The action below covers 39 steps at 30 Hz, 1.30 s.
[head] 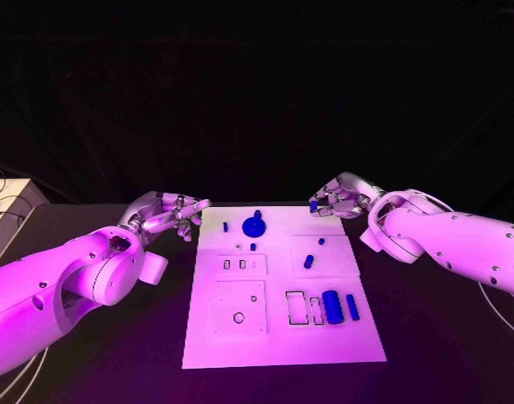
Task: Assemble the parts on the task board
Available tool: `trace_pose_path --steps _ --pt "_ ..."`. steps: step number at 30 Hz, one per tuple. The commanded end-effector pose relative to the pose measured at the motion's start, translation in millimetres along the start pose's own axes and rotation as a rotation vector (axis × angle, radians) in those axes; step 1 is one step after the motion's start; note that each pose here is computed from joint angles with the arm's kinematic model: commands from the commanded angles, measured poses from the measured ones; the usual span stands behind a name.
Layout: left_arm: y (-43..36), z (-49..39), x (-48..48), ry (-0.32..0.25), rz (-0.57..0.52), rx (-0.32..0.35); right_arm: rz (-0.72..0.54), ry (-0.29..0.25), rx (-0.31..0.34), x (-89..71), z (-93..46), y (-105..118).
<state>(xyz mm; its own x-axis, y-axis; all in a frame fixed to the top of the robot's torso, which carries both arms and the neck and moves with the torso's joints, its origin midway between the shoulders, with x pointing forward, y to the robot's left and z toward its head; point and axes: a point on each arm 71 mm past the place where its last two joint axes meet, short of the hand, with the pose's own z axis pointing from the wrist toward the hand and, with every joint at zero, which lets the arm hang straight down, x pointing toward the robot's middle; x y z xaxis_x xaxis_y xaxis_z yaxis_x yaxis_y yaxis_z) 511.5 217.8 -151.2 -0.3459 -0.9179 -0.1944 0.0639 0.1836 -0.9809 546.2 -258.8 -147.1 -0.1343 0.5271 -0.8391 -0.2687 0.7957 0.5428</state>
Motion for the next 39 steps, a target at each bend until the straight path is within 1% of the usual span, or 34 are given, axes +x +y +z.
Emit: trace_pose_path --steps 1,4,6,12,18,23,29,33,39 --pt "0.6 8.7 9.3 0.07 0.092 -0.128 -0.098 0.033 0.05 13.0 2.1 16" --pt "-2.2 16.5 17.2 0.1 0.128 -0.188 -0.125 0.06 0.035 27.2 3.6 37" --pt "-2.8 18.9 20.5 0.112 0.141 -0.208 -0.134 0.068 0.03 31.7 4.0 43" --pt "-6.2 31.5 40.0 0.162 0.207 -0.319 -0.171 0.105 -0.003 57.4 3.1 77" --pt "-7.8 38.9 55.0 0.179 0.251 -0.387 -0.17 0.126 -0.025 73.3 -0.6 98" --pt "-6.3 41.6 66.9 0.214 0.278 -0.442 -0.163 0.141 -0.038 83.0 -3.6 110" --pt "-3.3 42.7 78.2 0.264 0.304 -0.496 -0.161 0.146 -0.049 89.5 -5.0 119" --pt "-1.8 43.2 82.8 0.286 0.315 -0.516 -0.164 0.142 -0.057 91.5 -5.9 122" --pt "-0.6 43.3 85.5 0.302 0.327 -0.529 -0.166 0.15 -0.066 94.2 -6.8 126"
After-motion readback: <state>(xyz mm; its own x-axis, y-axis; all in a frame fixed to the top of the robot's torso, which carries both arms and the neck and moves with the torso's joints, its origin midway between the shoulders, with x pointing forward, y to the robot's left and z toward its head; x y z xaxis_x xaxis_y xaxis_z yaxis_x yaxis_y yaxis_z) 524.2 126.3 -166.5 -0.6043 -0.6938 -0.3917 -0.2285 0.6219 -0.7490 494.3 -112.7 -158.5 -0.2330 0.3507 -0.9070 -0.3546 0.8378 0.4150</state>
